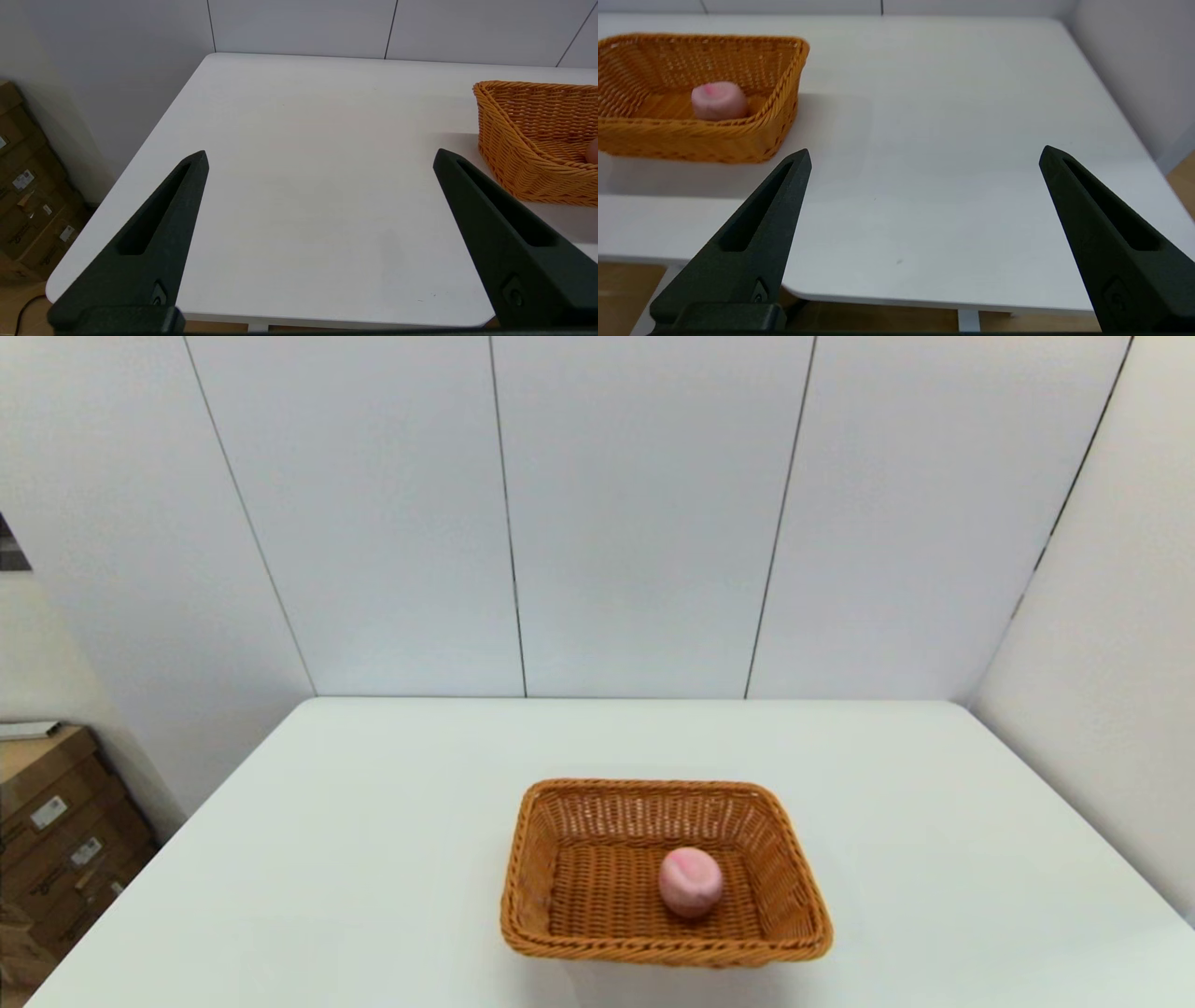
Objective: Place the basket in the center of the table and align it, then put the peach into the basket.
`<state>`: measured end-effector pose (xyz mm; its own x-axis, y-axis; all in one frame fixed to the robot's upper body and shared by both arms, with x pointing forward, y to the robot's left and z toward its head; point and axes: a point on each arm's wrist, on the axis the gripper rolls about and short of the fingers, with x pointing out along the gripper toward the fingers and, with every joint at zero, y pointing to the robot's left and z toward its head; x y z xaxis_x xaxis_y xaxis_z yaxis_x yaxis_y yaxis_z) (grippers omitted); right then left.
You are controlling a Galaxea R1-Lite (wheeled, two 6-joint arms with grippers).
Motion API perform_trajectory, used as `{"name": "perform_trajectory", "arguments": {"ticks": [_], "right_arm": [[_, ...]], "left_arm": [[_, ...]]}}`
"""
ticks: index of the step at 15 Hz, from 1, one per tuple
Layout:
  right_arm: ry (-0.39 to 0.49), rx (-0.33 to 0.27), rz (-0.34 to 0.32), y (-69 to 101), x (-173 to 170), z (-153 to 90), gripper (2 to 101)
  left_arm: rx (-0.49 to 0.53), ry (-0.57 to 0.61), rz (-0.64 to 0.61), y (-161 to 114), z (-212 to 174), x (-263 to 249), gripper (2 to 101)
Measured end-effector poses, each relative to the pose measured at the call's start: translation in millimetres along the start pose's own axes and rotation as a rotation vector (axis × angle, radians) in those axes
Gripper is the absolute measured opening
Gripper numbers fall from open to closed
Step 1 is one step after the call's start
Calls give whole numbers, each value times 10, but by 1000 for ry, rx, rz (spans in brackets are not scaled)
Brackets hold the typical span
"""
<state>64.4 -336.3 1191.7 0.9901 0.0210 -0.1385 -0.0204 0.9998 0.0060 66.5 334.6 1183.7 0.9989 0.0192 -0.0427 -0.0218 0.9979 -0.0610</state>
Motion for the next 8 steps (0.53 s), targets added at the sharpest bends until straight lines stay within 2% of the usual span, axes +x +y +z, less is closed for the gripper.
{"name": "perform_trajectory", "arguments": {"ticks": [2,8], "right_arm": [[-11,-14,-24,-5,-1,-62,971],[-29,-4,-26,-6,-6,-83,971]], "left_arm": [[0,0,0,0,0,0,978],[0,0,1,0,0,0,978]]}}
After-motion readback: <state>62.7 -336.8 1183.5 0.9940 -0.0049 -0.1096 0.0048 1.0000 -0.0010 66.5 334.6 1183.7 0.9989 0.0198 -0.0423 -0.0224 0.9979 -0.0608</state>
